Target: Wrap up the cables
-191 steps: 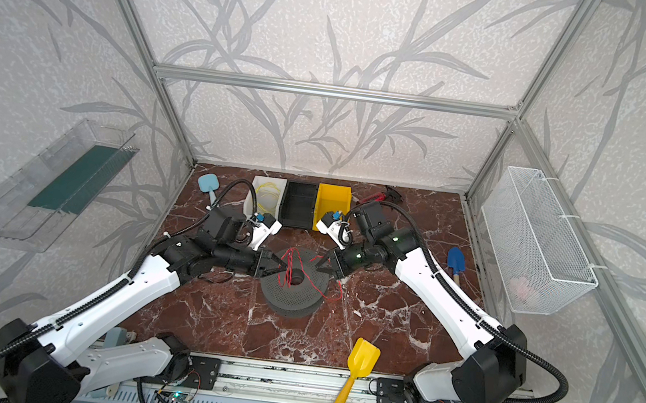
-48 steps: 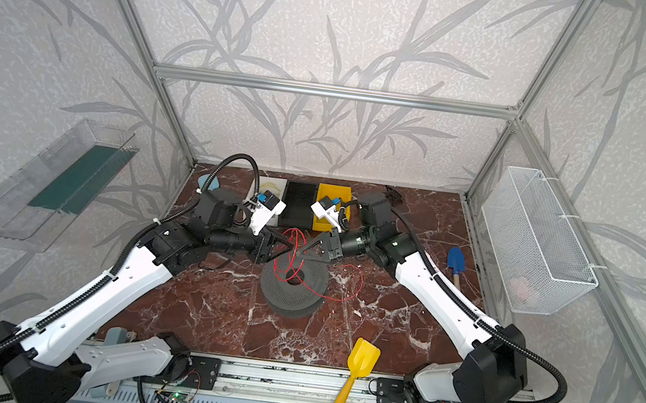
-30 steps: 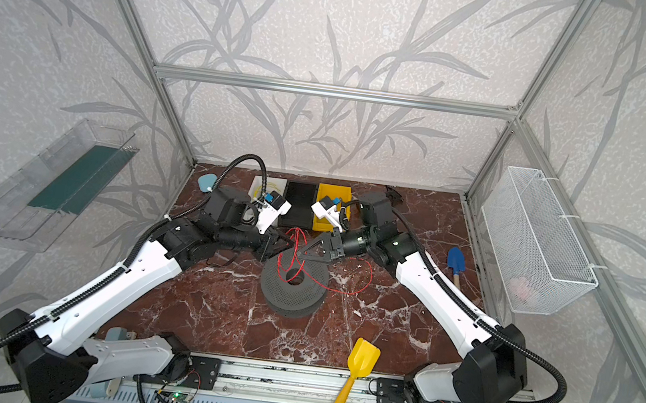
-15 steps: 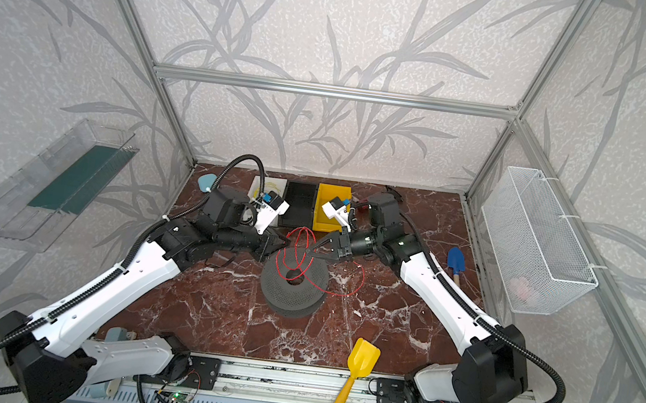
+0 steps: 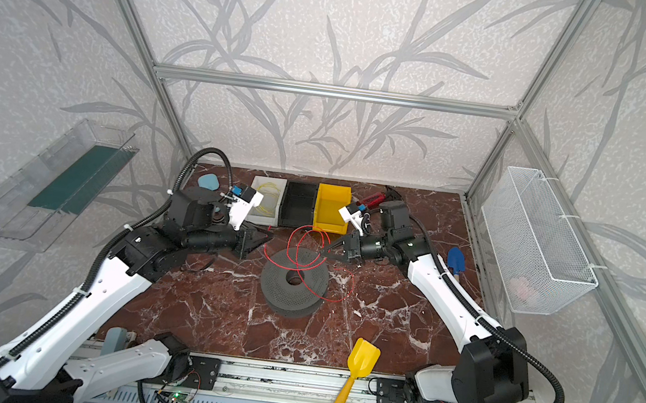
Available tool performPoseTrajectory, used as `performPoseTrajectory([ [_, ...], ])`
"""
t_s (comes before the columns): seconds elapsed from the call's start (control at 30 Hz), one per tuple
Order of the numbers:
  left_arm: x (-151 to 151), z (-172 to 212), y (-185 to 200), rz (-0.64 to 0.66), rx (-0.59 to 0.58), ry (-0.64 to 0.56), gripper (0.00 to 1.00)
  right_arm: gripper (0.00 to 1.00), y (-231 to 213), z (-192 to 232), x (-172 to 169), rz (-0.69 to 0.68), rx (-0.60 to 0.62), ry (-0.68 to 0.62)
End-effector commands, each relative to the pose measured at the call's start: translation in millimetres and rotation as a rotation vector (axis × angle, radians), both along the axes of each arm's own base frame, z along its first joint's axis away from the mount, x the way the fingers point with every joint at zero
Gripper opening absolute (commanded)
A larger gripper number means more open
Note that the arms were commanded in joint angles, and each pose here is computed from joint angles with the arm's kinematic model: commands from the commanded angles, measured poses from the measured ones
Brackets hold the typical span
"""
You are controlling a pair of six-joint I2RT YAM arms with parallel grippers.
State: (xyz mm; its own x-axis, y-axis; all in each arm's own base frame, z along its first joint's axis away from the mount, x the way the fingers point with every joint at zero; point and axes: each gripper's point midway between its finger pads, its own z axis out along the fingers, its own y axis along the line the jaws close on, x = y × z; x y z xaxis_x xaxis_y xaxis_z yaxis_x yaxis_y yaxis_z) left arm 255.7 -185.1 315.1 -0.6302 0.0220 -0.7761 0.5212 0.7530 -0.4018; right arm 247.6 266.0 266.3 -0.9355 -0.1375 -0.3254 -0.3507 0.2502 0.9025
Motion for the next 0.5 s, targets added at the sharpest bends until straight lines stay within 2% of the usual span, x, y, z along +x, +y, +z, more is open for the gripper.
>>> performPoseTrajectory([
  [0.0, 11.1, 13.1, 51.8, 0.247, -0.023, 0.002, 0.0, 0.0, -29.8, -19.7, 14.5, -0.138, -0.185, -0.076],
  [0.07, 14.6, 29.4, 63.7, 0.288, -0.121, 0.009, 0.0, 0.0, -41.0, -27.7, 19.8, -0.183, -0.284, -0.114],
  [0.13, 14.0, 47.9, 55.3, 0.233, -0.22, 0.019, 0.0, 0.0, -37.3, -18.7, 19.9, -0.17, -0.247, -0.136],
  [0.2, 13.2, 61.3, 39.5, 0.15, -0.288, 0.051, 0.0, 0.0, -25.8, -2.2, 18.2, -0.137, -0.157, -0.154],
  [0.23, 13.5, 65.9, 34.6, 0.126, -0.316, 0.066, 0.0, 0.08, -21.3, 4.1, 16.9, -0.121, -0.13, -0.17],
  [0.3, 15.0, 73.8, 26.8, 0.091, -0.363, 0.087, 0.0, 0.38, -12.6, 17.3, 11.7, -0.088, -0.094, -0.213],
  [0.33, 16.1, 75.7, 26.0, 0.091, -0.371, 0.093, 0.0, 0.49, -10.6, 22.3, 9.2, -0.079, -0.084, -0.236],
  [0.37, 17.9, 76.9, 25.6, 0.095, -0.377, 0.102, 0.0, 0.57, -10.1, 27.9, 6.3, -0.073, -0.075, -0.263],
  [0.47, 22.9, 78.7, 24.7, 0.103, -0.378, 0.127, 0.0, 0.66, -21.9, 32.4, 2.4, -0.11, -0.117, -0.329],
])
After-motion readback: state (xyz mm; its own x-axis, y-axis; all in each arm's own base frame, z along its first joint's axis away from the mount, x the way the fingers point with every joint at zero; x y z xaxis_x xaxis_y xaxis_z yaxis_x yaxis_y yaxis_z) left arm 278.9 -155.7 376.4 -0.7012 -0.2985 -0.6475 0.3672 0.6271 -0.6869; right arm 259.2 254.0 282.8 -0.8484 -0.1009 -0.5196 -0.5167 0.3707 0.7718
